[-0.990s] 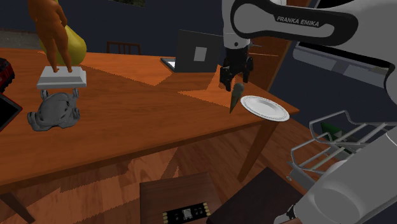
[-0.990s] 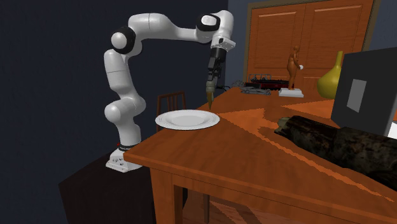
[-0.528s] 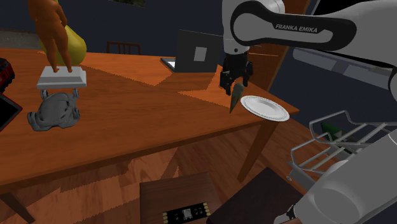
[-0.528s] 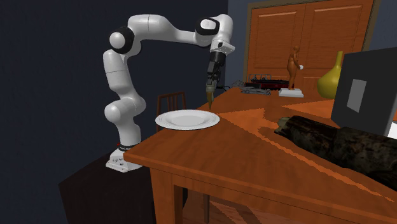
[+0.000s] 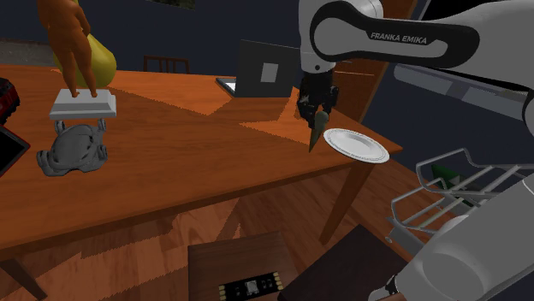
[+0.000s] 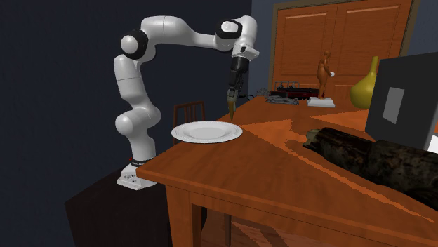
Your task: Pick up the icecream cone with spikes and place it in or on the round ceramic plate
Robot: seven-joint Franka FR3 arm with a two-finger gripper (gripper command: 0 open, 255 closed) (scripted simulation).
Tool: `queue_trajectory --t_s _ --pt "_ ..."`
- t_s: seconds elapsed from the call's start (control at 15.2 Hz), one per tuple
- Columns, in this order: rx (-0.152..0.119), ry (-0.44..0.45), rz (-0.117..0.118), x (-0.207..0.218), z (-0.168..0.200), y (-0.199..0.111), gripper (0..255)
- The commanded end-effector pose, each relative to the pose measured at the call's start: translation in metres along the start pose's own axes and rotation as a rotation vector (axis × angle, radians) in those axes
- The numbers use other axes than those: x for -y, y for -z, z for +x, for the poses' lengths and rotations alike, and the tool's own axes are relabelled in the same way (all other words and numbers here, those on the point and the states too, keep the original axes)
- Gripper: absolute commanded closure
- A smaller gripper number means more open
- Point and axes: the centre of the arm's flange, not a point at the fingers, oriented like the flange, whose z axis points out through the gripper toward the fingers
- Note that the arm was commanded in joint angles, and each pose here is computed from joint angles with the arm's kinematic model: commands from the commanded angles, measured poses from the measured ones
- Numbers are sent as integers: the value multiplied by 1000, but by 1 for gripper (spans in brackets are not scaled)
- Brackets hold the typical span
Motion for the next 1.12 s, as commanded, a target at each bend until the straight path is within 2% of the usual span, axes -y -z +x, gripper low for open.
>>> queue_trajectory --t_s 0.0,0.33,1.06 --pt "0 0 0 0 0 0 255" --pt "0 0 0 0 0 0 255" --pt "0 0 0 -20 -5 54 255"
